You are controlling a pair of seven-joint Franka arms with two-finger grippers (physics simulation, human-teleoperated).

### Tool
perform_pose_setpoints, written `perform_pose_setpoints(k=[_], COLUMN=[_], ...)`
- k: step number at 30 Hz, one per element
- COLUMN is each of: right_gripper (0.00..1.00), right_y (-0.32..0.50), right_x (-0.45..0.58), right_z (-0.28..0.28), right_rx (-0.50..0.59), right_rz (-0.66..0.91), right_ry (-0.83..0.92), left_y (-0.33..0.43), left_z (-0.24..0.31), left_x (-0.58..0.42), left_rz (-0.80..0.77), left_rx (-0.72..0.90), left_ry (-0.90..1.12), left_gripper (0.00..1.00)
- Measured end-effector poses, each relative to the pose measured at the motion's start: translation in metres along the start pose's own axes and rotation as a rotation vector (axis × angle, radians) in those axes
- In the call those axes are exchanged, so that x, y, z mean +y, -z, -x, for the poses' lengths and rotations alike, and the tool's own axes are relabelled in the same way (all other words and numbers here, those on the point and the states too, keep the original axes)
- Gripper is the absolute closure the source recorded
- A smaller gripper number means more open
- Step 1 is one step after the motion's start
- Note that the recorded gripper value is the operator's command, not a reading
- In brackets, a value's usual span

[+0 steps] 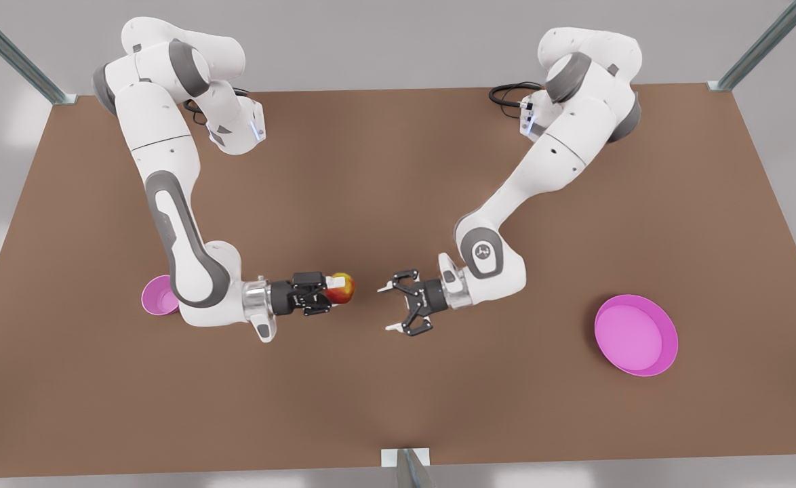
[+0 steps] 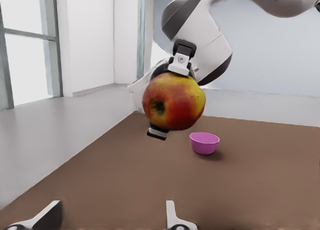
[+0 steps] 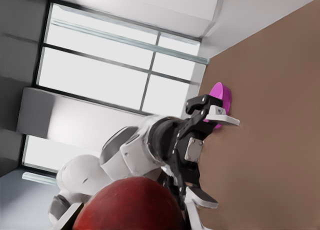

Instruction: Use the left arm to pick up the apple from the plate, transfer it to the gripper of the right arm, and then use the right arm to place it into the bowl

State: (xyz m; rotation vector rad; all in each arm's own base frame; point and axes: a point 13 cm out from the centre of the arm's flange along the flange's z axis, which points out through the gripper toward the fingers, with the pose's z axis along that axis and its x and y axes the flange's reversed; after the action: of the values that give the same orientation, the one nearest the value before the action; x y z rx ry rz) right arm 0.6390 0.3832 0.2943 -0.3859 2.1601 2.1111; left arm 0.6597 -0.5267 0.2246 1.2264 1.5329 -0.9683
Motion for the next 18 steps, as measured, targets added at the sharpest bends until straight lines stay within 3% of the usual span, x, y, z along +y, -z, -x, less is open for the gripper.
perform_pose_setpoints(k=[5,9,11,14,16,18], right_gripper=[0.35,0.35,0.35,0.34,0.33,0.33], right_y=[0.042,0.091,0.118,0.163,0.199,0.233], right_x=[-0.003,-0.006,-0.007,-0.006,-0.009,-0.014], right_z=[0.011,0.013,0.010,0.006,-0.001,-0.010], right_rx=[-0.013,-0.003,0.010,0.031,0.045,0.060], right_rz=[-0.027,-0.046,-0.053,-0.066,-0.076,-0.085], right_ry=[0.009,0.012,0.013,0.017,0.012,0.003], left_y=[0.157,0.249,0.316,0.416,0.477,0.528], left_z=[0.041,0.100,0.123,0.154,0.175,0.162], left_x=[0.041,0.075,0.078,0.060,0.044,0.022], left_rz=[-0.076,-0.177,-0.159,-0.029,0.108,0.223], left_rx=[0.424,0.783,0.988,1.208,1.280,1.306], left_ry=[-0.459,-0.642,-0.594,-0.352,-0.164,0.048], left_gripper=[0.00,0.00,0.00,0.00,0.00,0.00])
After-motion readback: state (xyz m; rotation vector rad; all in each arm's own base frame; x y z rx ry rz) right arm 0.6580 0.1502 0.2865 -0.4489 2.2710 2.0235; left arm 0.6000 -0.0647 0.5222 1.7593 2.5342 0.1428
